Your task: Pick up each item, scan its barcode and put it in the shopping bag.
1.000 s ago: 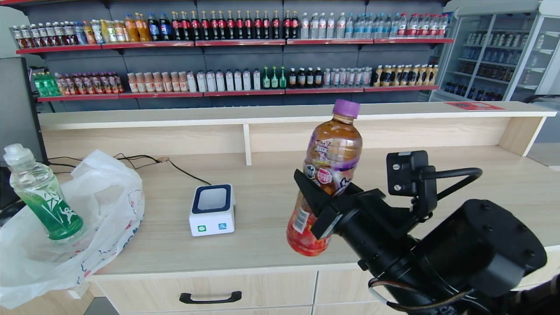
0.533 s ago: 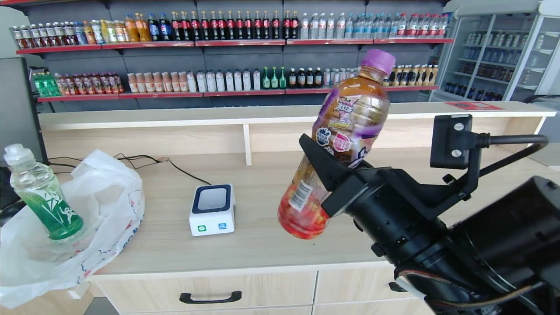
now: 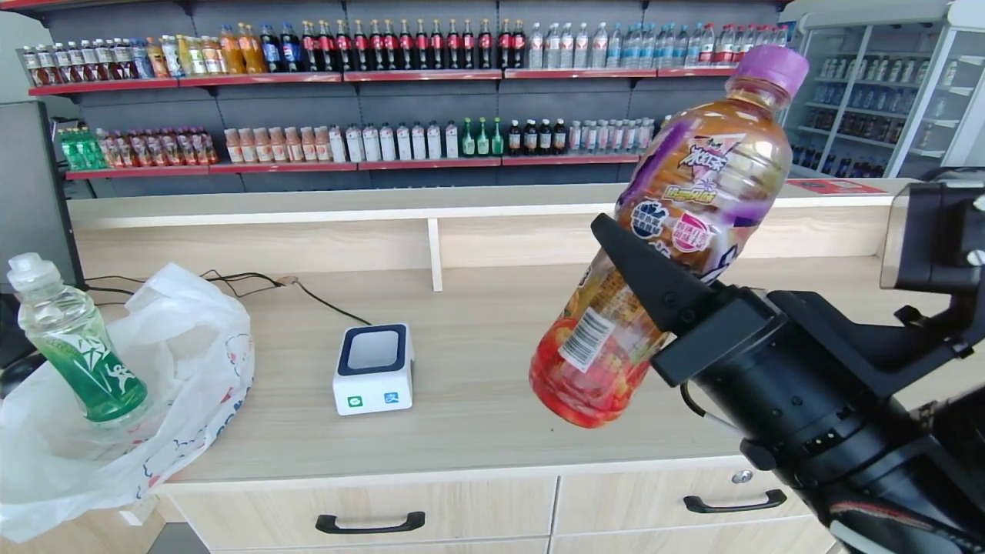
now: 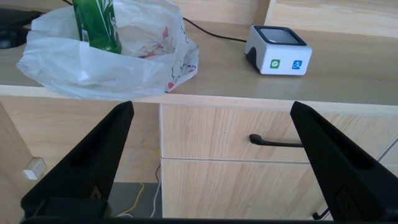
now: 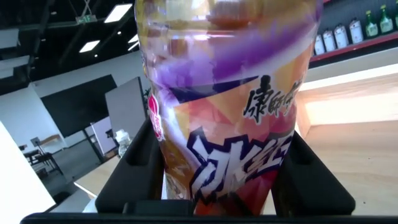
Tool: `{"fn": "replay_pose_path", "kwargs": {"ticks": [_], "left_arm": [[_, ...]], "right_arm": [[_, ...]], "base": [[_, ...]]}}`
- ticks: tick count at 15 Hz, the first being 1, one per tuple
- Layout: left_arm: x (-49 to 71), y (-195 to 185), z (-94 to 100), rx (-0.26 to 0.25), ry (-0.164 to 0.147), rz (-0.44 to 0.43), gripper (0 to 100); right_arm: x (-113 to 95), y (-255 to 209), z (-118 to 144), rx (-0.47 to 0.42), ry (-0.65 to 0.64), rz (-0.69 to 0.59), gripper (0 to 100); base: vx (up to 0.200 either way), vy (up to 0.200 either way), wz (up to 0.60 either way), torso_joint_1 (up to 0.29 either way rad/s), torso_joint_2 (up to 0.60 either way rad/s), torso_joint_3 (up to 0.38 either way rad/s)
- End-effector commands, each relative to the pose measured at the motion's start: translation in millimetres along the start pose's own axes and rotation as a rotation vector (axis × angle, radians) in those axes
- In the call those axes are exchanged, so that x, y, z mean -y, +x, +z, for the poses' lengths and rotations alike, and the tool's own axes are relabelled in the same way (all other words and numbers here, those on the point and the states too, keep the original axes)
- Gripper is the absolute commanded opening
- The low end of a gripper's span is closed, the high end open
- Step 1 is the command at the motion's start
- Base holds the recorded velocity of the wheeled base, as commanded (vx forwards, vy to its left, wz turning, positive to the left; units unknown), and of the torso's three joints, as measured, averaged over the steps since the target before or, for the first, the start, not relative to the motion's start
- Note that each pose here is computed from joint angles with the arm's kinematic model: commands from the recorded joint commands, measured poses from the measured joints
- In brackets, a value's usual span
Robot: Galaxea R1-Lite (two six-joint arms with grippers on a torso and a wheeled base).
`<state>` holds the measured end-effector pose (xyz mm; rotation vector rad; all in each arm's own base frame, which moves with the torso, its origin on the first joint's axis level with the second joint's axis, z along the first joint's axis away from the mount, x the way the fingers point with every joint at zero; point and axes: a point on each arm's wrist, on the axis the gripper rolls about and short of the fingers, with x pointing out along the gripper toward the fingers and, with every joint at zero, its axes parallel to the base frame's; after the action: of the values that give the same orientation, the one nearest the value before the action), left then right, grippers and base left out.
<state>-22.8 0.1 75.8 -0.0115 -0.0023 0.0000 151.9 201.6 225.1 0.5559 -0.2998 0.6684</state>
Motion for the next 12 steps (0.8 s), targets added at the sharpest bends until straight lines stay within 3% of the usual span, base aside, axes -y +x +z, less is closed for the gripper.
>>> {"fn": "replay_pose_path", "kwargs": {"ticks": [1,12], "left_arm": [[0.0,0,0.0,0.001,-0.001,0.000,100],[0.0,0,0.0,0.001,-0.001,0.000,100]], "right_arm": [[0,-4,6,0.011,0.005,0.003,0],[0,-39,27,0.015,0.045,0.034,0]], "base": [[0.000,0.000,0.00,0.000,0.00,0.000],[0.000,0.000,0.00,0.000,0.00,0.000]]}}
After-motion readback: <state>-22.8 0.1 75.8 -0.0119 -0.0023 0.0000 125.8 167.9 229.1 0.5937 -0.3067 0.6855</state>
